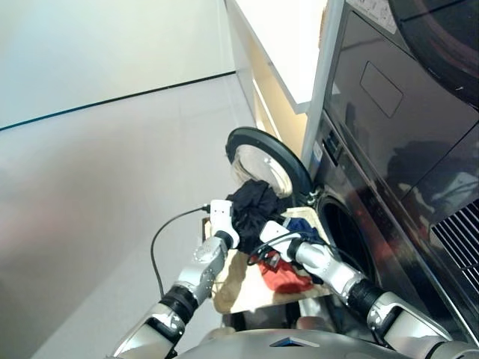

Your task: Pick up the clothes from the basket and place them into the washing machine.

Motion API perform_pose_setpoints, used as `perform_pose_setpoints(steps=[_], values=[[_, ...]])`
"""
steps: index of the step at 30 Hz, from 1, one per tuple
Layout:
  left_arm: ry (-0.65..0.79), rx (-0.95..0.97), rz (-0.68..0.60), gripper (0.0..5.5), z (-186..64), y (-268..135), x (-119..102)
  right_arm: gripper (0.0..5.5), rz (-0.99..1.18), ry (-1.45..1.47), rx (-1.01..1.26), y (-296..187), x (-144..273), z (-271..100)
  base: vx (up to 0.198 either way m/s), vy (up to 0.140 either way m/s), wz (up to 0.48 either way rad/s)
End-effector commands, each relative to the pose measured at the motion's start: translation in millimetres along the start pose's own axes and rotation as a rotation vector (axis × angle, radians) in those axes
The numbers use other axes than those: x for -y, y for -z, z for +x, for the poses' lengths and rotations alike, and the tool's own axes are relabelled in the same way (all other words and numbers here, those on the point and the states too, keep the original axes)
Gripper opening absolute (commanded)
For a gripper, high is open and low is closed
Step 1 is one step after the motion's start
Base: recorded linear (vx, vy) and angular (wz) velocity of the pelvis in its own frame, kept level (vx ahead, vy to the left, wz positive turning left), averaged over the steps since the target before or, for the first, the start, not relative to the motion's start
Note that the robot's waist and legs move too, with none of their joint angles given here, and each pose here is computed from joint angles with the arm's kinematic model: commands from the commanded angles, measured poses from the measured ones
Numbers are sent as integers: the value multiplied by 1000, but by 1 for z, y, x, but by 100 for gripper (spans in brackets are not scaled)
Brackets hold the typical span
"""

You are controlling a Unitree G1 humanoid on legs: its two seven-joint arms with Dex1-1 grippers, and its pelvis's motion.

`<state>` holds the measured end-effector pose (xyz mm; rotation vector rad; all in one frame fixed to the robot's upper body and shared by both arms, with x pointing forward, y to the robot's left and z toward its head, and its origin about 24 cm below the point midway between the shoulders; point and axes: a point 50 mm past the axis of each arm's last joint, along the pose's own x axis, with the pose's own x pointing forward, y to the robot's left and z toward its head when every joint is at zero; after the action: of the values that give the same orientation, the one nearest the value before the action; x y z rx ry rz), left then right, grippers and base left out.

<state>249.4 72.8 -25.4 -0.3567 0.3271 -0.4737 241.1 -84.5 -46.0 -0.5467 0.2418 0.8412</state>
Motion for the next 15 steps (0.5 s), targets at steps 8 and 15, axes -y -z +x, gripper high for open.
perform_pose_setpoints(steps=[8,15], values=[[243,145,-60,0,1,-37,33,0,14,113,86,-27,14,20,0,0,0],[232,142,-59,0,-2,-37,27,0,64,180,72,-20,23,13,0,0,0]])
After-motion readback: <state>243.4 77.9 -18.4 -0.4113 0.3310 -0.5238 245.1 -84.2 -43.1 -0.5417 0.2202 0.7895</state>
